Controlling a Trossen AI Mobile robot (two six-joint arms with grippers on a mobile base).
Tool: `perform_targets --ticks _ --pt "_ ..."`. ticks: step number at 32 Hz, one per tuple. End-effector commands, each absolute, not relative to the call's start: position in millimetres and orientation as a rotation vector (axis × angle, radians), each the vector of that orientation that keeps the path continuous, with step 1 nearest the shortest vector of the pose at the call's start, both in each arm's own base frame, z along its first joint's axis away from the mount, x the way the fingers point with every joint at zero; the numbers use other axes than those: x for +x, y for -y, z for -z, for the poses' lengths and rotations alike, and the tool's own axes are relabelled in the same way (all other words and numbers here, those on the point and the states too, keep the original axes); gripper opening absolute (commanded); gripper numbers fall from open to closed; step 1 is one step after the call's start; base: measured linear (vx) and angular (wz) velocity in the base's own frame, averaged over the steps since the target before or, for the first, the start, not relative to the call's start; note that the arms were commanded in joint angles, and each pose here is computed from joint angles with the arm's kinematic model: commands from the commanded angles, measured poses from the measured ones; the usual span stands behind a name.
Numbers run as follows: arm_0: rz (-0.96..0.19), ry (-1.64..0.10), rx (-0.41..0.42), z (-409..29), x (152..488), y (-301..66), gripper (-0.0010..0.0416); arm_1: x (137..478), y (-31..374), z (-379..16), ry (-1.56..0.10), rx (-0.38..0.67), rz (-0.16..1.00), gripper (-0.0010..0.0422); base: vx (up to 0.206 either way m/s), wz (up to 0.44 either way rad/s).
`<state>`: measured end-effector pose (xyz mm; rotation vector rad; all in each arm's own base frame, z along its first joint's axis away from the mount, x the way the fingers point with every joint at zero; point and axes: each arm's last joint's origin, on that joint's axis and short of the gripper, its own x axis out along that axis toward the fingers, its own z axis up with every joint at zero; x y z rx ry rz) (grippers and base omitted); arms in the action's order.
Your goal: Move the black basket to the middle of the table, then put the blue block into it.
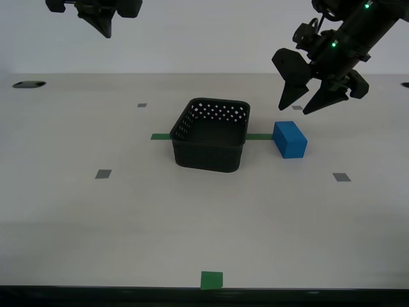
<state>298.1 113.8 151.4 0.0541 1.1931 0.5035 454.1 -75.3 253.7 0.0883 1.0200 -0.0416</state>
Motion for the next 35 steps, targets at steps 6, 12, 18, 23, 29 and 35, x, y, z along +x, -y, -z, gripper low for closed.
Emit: perform_targets --ticks 6,12,18,23,29,35 --pt "-0.375 -1.177 -0.042 -150 296 -121 0.0377 454 75 -254 -1.019 0.088 0.043 0.0 0.0 0.0" --pt "-0.372 -1.202 -0.019 -138 298 -128 0.0349 454 76 -254 -1.015 0.088 0.043 0.0 0.0 0.0" --pt "-0.361 -1.335 -0.052 -91 298 -136 0.0348 456 76 -255 -1.001 0.086 0.043 0.0 0.0 0.0" --pt "-0.341 -1.422 -0.063 -64 296 -136 0.0348 457 76 -256 -0.986 0.084 0.044 0.0 0.0 0.0" --pt "-0.311 -1.42 -0.023 -67 297 -138 0.0207 457 76 -256 -0.978 0.083 0.044 0.0 0.0 0.0" --pt "-0.333 -1.332 0.007 -94 315 -147 0.0005 458 76 -256 -0.976 0.082 0.045 0.0 0.0 0.0"
